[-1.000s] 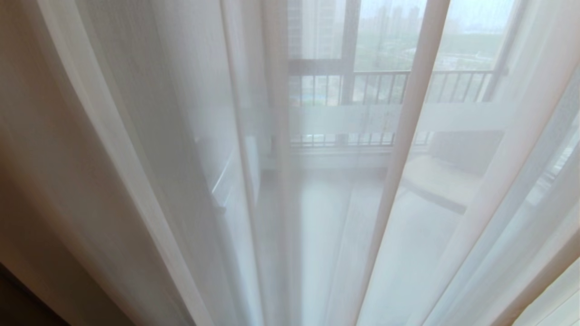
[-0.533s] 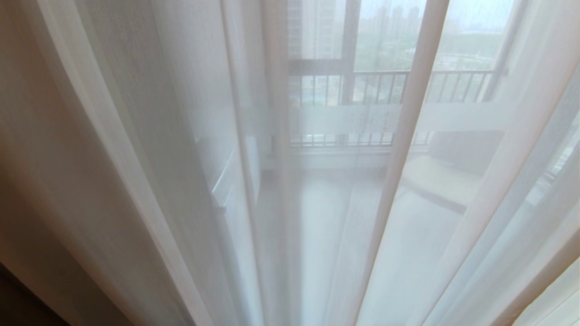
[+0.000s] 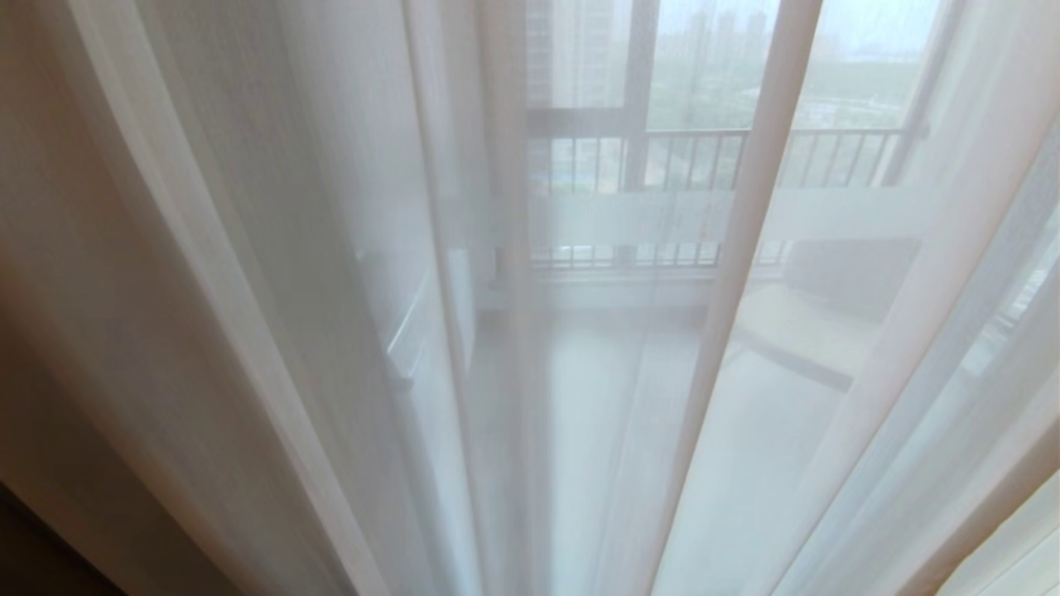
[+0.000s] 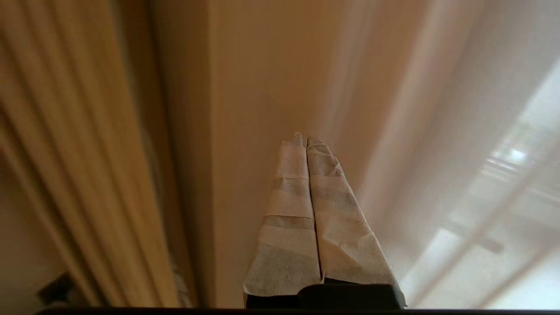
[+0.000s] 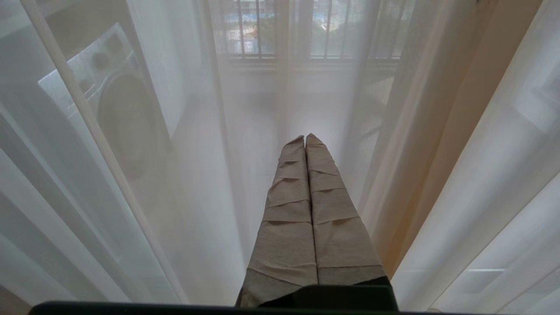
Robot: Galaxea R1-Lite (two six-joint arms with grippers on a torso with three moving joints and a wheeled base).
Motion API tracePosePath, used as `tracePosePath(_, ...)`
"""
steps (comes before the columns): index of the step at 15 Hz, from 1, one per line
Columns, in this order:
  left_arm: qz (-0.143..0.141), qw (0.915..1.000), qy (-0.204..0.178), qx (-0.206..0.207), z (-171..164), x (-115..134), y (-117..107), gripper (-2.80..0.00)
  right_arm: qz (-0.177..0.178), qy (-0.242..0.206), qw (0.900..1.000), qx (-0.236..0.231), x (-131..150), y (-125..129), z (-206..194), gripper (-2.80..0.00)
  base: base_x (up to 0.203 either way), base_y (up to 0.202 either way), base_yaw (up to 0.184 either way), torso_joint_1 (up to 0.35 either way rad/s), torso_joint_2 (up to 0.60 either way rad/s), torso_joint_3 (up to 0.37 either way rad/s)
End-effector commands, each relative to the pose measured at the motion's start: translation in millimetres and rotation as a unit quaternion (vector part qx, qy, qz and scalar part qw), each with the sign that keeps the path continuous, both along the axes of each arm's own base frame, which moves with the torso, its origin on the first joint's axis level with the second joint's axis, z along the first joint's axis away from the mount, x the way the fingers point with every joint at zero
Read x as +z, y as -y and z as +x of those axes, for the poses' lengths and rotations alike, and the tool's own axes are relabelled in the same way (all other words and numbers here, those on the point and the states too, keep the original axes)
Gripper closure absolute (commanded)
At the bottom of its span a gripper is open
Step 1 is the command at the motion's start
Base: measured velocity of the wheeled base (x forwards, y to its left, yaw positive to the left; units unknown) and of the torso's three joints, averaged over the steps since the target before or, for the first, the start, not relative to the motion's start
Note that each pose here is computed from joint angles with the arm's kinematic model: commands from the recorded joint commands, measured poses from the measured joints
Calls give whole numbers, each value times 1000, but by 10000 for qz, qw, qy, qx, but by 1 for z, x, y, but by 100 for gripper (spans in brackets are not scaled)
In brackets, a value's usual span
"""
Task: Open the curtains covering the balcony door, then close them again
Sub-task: Close the outer curtains on both sides
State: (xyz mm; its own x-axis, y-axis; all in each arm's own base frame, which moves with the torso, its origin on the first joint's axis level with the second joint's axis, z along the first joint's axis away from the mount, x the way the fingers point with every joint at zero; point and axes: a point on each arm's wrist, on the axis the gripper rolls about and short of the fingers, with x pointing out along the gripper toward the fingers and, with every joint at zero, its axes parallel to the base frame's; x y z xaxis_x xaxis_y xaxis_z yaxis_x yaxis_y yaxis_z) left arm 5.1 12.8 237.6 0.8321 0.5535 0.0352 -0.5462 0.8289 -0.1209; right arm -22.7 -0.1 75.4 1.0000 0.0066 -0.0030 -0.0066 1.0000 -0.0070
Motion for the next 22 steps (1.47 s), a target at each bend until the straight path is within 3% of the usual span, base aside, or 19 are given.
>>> tracePosePath(1,-46,9980,-409,485,33,17,-1,0,-3,7,10000,2,0,0,0,0,0,0,0,0,0,0)
tracePosePath(5,-73,9910,-623,1182,59,31,-7,0,-3,7,10000,5,0,0,0,0,0,0,0,0,0,0)
tracePosePath(10,-189,9721,-802,2198,90,51,-36,0,4,7,10000,5,0,0,0,0,0,0,0,0,0,0)
tracePosePath(14,-356,9550,-902,2803,105,59,-77,0,-3,7,10000,5,0,0,0,0,0,0,0,0,0,0)
tracePosePath(17,-333,9502,-739,3010,127,61,-120,0,-3,7,10000,5,0,0,0,0,0,0,0,0,0,0)
tracePosePath(18,-269,9484,-662,3090,132,62,-131,-280,3,7,10000,5,0,0,0,0,0,0,0,0,0,0)
tracePosePath(22,-204,9462,-582,3177,145,57,-152,-280,-3,7,10000,5,0,0,0,0,0,0,0,0,0,0)
